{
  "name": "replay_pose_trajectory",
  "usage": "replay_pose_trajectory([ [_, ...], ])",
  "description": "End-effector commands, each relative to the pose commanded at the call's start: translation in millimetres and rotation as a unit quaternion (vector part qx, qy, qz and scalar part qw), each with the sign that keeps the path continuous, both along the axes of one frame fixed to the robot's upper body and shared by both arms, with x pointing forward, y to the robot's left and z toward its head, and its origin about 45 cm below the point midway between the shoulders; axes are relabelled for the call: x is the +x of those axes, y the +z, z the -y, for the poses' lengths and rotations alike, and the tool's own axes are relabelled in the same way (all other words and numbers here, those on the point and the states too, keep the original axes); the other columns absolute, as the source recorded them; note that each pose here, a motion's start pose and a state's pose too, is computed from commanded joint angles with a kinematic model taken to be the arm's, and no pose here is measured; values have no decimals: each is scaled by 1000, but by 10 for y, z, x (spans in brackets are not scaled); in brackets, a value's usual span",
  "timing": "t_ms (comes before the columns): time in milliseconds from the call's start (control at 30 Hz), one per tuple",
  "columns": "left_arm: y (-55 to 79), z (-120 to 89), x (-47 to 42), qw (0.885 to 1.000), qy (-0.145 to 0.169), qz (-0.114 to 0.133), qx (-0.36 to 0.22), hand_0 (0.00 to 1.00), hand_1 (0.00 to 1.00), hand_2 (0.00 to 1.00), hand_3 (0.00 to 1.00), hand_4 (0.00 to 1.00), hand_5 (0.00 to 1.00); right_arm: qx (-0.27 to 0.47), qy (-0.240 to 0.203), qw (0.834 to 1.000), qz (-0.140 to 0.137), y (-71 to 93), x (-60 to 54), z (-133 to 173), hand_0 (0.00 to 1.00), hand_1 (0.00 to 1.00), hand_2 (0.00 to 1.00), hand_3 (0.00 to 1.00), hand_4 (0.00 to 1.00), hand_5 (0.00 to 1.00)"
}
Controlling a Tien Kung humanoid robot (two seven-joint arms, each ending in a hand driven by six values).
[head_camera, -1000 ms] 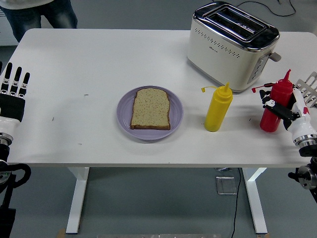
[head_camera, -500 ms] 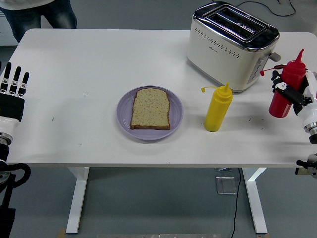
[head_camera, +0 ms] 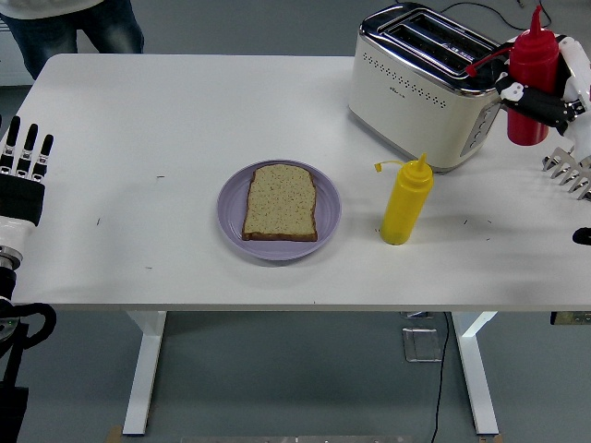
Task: Pick up the cup,pour liquid into bread,place the cup on the desk
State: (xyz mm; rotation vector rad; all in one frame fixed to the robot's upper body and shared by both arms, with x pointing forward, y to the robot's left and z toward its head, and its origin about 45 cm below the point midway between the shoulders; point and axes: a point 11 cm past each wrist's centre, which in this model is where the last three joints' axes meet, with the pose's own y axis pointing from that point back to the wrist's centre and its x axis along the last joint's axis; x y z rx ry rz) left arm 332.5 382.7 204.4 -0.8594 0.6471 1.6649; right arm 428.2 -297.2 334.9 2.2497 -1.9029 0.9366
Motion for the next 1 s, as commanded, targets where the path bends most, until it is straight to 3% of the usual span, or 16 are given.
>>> replay_pose_trajectory([
  [233, -15, 4, -10, 1000, 1, -1, -1, 801, 812, 852, 761, 541, 998, -144, 18, 988, 57, 230, 149, -463, 166, 198, 327, 444, 537, 116],
  [433, -41, -12, -32, 1000, 4, -5, -2, 801, 811, 846, 758, 539, 998, -234, 20, 967, 95, 245, 175, -759, 169, 202, 324, 443, 512, 107],
  [700, -62, -9, -46, 1000, 4, -7, -3, 801, 810, 846, 756, 538, 998, -351, 5, 921, 167, 314, 208, -1043, 172, 205, 325, 443, 499, 109],
  [833, -64, -16, -49, 1000, 5, -7, -3, 800, 809, 846, 755, 539, 998, -416, -3, 886, 203, 343, 228, -1163, 170, 205, 324, 442, 490, 110],
  [1000, -61, -26, -52, 1000, 6, -7, -2, 800, 809, 846, 755, 539, 998, -457, -8, 860, 227, 356, 233, -1242, 170, 205, 324, 442, 490, 110],
])
